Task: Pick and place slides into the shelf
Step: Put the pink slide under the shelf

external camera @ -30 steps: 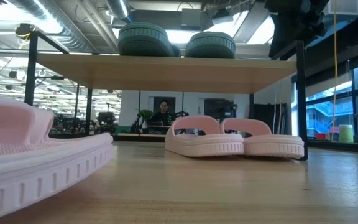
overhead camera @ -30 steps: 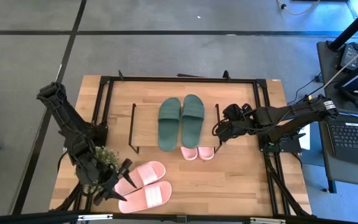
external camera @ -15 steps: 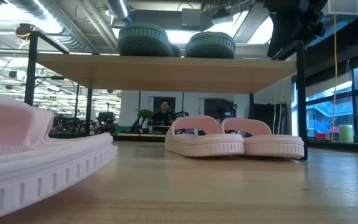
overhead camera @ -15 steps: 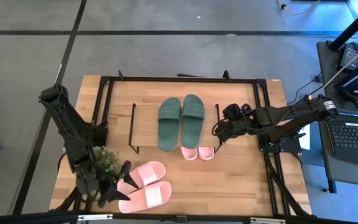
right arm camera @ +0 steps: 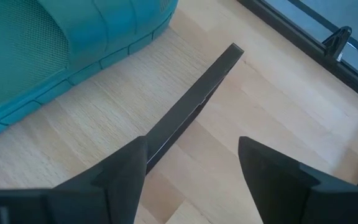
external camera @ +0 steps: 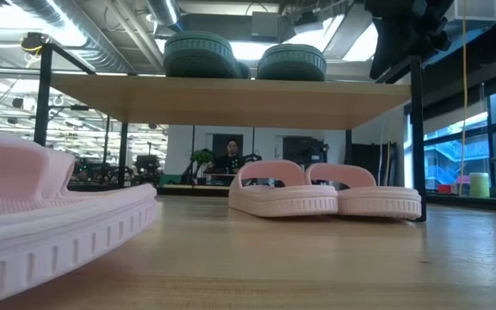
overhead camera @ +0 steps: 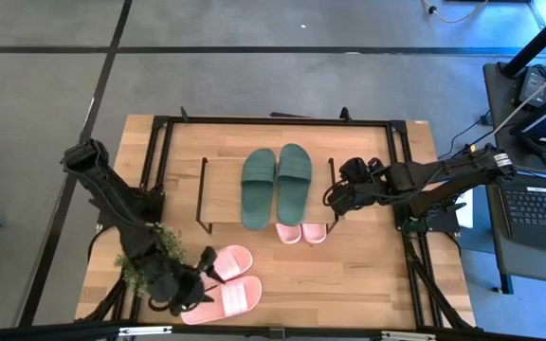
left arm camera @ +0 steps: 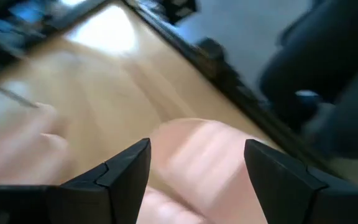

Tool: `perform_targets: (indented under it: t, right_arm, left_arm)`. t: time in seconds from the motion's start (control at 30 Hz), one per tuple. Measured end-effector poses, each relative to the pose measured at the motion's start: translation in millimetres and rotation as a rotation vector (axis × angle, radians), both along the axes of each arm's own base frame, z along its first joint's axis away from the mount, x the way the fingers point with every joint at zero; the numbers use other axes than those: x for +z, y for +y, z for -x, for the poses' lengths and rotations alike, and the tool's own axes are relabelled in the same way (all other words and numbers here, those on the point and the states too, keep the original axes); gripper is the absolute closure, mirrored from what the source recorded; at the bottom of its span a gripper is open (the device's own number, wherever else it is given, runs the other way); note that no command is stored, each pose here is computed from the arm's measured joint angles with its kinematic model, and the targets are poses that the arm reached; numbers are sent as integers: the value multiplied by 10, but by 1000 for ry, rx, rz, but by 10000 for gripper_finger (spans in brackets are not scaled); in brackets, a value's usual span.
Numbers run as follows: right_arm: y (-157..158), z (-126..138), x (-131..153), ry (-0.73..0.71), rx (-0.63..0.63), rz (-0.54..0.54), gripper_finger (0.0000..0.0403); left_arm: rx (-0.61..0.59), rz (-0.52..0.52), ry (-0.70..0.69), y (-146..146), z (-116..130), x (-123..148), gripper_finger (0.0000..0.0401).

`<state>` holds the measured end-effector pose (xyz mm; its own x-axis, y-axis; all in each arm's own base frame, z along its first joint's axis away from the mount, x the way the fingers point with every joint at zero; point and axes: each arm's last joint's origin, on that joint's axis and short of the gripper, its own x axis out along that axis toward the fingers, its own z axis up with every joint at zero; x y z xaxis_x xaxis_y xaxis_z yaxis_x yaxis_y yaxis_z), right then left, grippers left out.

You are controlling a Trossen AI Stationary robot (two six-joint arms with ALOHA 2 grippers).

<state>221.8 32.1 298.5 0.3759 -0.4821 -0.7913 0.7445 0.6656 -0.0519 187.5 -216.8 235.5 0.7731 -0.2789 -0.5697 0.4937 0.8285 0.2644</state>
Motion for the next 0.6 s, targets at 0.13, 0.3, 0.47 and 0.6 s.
perform_targets:
  t: [0.13, 0.3, 0.47, 0.6]
  right_arm:
    - [-1, 1, 0, 0, 0, 0, 150]
    - [1, -7, -8, 4, 0, 1, 150]
    - [7, -34, -37, 18, 0, 4, 150]
    - [15, -76, -81, 37, 0, 11, 150]
  left_arm:
    - [-31, 24, 76, -17, -66, -111, 149]
    - [23, -73, 90, -71, -136, -336, 149]
    - [37, -157, 142, -185, -203, -612, 149]
    - [22, -193, 131, -389, -286, -631, 149]
